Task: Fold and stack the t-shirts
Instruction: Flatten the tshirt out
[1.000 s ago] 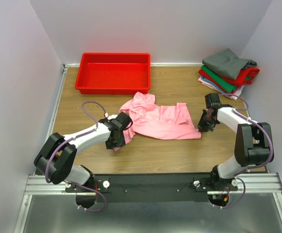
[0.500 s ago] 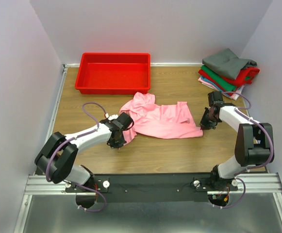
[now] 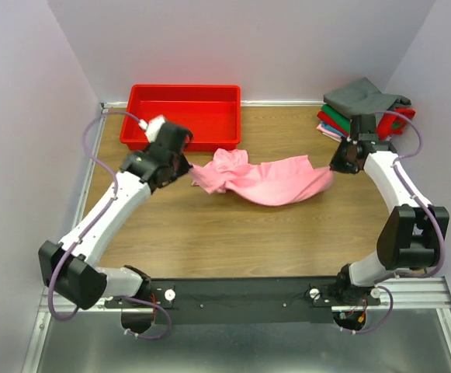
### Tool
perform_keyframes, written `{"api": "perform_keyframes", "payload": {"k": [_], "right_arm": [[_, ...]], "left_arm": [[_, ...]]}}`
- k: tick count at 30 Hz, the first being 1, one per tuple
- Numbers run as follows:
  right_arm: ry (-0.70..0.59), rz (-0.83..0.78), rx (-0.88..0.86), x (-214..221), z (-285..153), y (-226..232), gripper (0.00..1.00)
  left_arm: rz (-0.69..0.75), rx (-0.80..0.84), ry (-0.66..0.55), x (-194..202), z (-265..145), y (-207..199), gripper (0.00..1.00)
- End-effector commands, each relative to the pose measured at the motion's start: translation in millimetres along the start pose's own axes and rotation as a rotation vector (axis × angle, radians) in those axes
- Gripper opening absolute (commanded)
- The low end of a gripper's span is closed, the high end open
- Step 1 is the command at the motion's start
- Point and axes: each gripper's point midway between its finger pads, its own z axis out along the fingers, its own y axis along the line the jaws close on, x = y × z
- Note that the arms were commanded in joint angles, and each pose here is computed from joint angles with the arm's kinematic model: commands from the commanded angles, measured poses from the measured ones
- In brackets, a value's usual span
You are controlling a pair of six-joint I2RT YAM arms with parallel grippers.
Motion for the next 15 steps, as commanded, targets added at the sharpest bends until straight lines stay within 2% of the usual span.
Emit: {"api": "perform_keyframes", "payload": {"k": [1,3,6,10,15], "right_arm": [[-0.097,-0.009,-0.093,-46.0,-38.9,25.7,0.01],[-0.127,-0.013,-0.107,-61.4,-49.6,32.4,0.01],[-0.236,-0.031,-0.131,-102.8,-81.5,45.4,0.01],[-0.407,-0.054,-0.156,-150.1,-137.0,56.3,0.01],[-0.62,-0.058,-0.223,-183.8,-222.7,65.7,0.01]], "left_arm": [[0.006,-0.023,-0.209,-81.2,-41.7,7.4,0.0],[0.011,-0.023,-0.255,-105.6,-52.5,5.5,0.0],[-0.009,-0.006,-0.362,-152.7,-84.2,2.0,0.0],[-0.042,0.073,-0.541,-208.9,-152.0,-10.8,0.0],[-0.108,0.163,-0.716,-234.6,-232.9,-4.4,0.0]]}}
